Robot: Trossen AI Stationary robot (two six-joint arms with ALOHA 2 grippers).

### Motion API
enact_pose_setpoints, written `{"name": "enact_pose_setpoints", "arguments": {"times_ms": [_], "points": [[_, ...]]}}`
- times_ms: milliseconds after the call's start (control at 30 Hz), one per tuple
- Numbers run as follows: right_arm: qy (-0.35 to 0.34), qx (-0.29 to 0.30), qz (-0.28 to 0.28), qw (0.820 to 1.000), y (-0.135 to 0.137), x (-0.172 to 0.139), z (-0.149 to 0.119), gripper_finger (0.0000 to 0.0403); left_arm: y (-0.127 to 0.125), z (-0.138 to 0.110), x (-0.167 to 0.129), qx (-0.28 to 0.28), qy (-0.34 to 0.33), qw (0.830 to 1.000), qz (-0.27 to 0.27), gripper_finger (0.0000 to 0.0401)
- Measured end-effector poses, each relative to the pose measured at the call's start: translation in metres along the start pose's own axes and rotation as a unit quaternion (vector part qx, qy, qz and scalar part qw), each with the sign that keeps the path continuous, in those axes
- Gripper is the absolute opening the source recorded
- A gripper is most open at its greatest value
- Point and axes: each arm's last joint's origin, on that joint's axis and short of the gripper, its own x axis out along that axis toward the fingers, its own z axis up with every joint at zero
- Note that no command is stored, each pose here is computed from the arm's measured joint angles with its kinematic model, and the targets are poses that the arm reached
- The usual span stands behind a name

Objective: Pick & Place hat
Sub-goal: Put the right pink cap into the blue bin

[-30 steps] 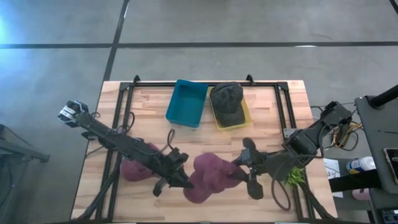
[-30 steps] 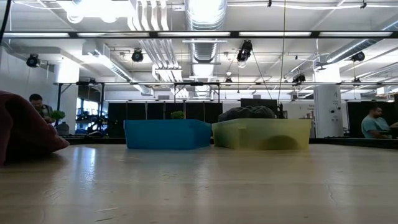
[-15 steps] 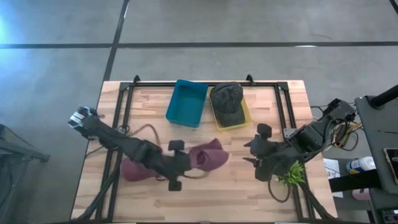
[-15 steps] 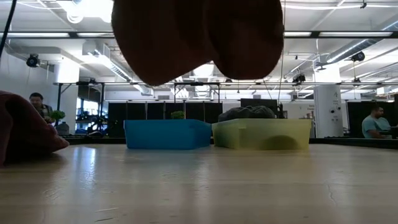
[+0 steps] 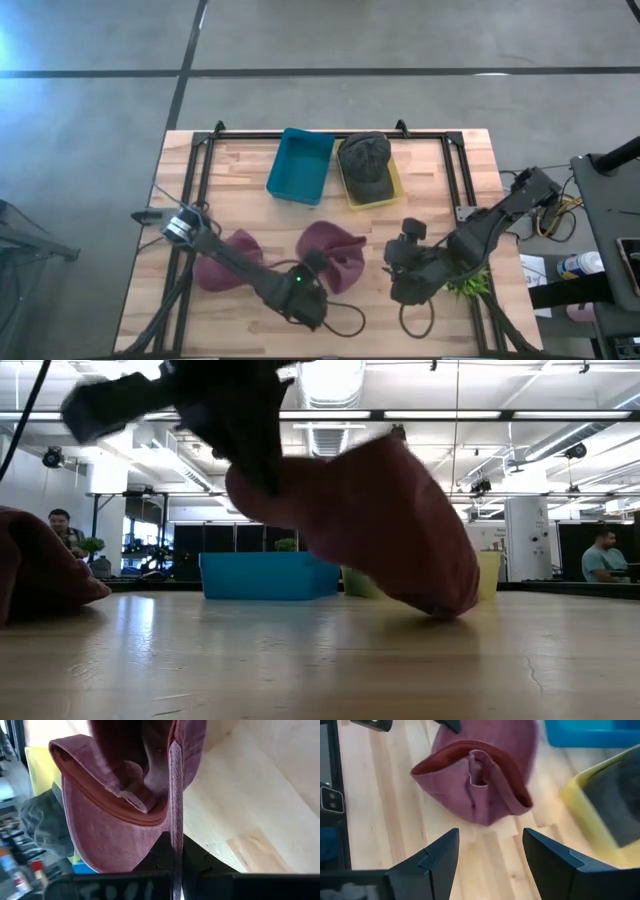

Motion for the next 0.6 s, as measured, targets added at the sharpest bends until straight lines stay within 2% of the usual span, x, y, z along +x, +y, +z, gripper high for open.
{"name": "enact_pose_setpoints", "arguments": {"times_ms": [267, 433, 600], "points": [[-0.028, -0.024, 0.039, 0.999, 0.035, 0.061, -0.028, 0.0216, -0.032, 0.01, -0.005, 0.042, 0.001, 0.999, 0.015, 0.0005], [-0.057, -0.013, 0.074, 0.996, 0.049, 0.107, -0.035, 0.0211, -0.044, 0.013, -0.008, 0.023, -0.014, 0.999, 0.02, 0.0005], [-0.077, 0.013, 0.126, 0.989, 0.056, 0.149, -0.034, 0.0185, -0.051, 0.015, -0.006, 0.014, -0.029, 0.999, 0.023, 0.0005]]}}
